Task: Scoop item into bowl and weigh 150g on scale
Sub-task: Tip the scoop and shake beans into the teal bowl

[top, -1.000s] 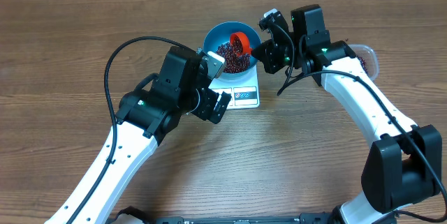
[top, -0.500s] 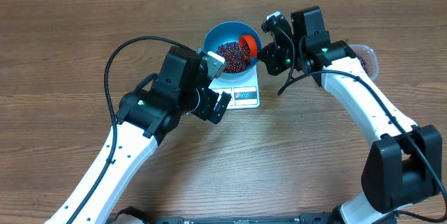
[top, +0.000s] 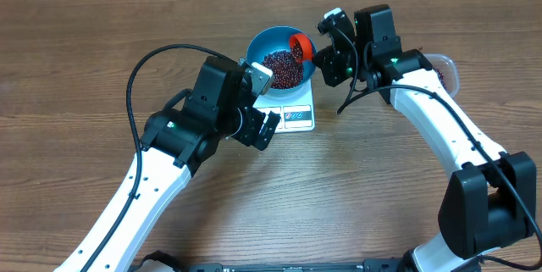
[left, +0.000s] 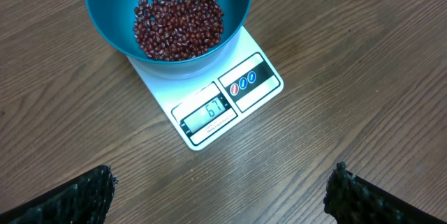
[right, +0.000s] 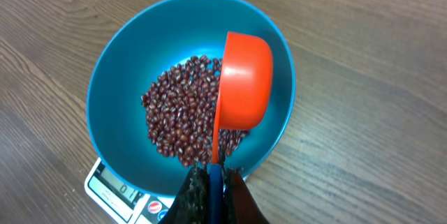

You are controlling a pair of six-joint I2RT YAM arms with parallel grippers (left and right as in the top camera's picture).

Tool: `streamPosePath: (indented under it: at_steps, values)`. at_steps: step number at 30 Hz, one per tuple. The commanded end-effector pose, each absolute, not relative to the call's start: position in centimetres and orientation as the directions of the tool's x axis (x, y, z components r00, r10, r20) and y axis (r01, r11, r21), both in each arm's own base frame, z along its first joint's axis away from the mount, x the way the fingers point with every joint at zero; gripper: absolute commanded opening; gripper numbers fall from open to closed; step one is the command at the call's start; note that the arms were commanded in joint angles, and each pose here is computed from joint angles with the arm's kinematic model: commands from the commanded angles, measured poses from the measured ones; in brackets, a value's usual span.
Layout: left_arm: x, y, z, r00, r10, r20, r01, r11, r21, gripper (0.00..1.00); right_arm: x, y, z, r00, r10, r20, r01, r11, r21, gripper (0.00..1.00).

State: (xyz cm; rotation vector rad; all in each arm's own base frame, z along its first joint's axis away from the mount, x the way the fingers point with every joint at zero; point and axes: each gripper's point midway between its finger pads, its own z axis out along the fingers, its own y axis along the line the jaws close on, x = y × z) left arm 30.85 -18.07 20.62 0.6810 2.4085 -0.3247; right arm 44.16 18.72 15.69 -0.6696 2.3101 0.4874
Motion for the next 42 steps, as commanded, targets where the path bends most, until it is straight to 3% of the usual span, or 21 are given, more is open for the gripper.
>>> streamPosePath:
  at_steps: [1,14,19,28,30,35,38,42]
  values:
    - [30.8,-18.1,21.0,-0.668,0.403,-0.626,0.557,0.828,-0.061,1.0,44.8,19.0,19.2,-0.566,-0.328,-0.756,-0.61,0.784,0.117,0.04]
    - [30.8,-18.1,21.0,-0.668,0.403,-0.626,0.557,0.828,-0.061,1.0,43.7,19.4,21.7,-0.506,-0.348,-0.789,-0.66,0.745,0.094,0.04]
    - [30.8,-18.1,21.0,-0.667,0.403,-0.626,0.557,0.828,-0.061,1.0,42.2,20.5,20.7,-0.462,-0.456,-0.76,-0.729,0.683,0.034,0.04]
    - [30.8,-18.1,21.0,-0.668,0.403,-0.626,0.557,0.828,-0.061,1.0,42.3,20.8,20.7,-0.438,-0.481,-0.76,-0.732,0.681,-0.009,0.04]
    - [30.8,-18.1,21.0,-0.668,0.403,-0.626,0.557,0.828,-0.061,1.0,43.0,20.7,21.2,-0.471,-0.424,-0.774,-0.688,0.726,0.02,0.04]
    - [30.8,-18.1,21.0,-0.668,0.403,-0.626,0.557,0.828,-0.061,1.0,42.1,21.8,21.2,-0.406,-0.482,-0.776,-0.756,0.655,-0.01,0.04]
    - [30.8,-18.1,21.0,-0.668,0.403,-0.626,0.557,0.828,-0.061,1.0,43.0,21.2,21.3,-0.449,-0.439,-0.778,-0.698,0.716,-0.001,0.04]
    - [30.8,-18.1,21.0,-0.668,0.403,-0.626,0.557,0.828,-0.061,1.0,41.7,22.1,21.0,-0.399,-0.497,-0.771,-0.77,0.638,-0.012,0.04]
